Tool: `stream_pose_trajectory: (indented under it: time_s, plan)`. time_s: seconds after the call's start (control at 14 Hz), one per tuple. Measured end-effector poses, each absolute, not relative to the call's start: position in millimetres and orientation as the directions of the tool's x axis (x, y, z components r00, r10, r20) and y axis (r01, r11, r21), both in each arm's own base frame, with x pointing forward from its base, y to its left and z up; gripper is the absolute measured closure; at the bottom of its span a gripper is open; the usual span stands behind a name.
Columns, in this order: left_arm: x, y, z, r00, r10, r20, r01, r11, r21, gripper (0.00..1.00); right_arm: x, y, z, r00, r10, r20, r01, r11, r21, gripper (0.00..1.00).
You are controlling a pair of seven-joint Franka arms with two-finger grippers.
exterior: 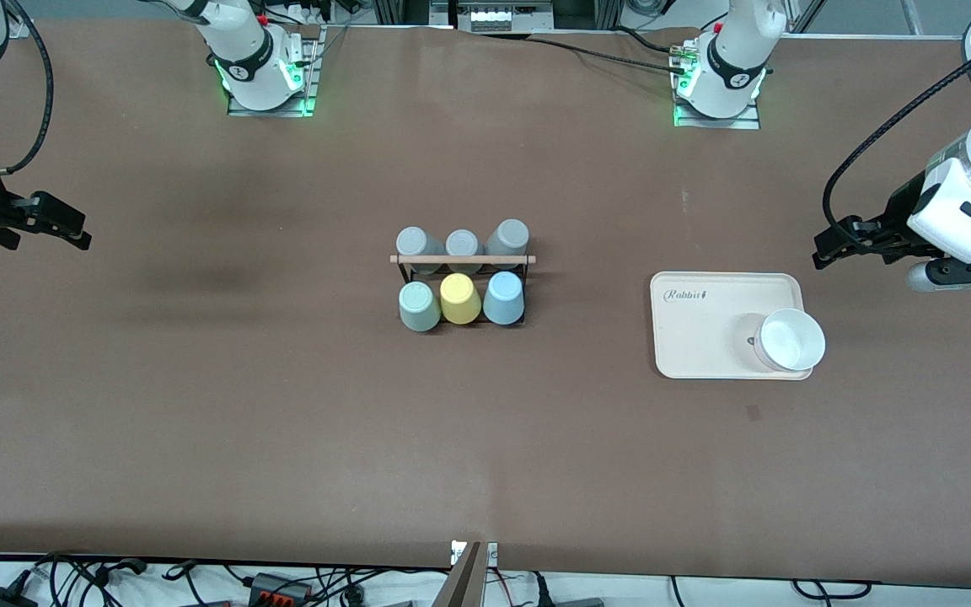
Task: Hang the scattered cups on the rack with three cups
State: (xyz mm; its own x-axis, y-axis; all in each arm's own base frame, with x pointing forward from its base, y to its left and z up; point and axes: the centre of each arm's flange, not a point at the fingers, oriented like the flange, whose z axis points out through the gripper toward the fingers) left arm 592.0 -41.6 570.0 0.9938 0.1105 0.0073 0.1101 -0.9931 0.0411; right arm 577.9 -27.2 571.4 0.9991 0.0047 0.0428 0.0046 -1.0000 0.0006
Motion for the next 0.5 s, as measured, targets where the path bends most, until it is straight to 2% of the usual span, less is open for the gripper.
stream_pose_trajectory:
  time_s: [0.5]
  plan:
    - [592.0, -41.6, 570.0, 0.994, 0.111, 0.007, 0.11, -0.993, 0.041, 0.0, 577.1, -26.0, 568.0, 0.999, 0.007, 0.032, 0.007, -1.0, 0.0, 0.0]
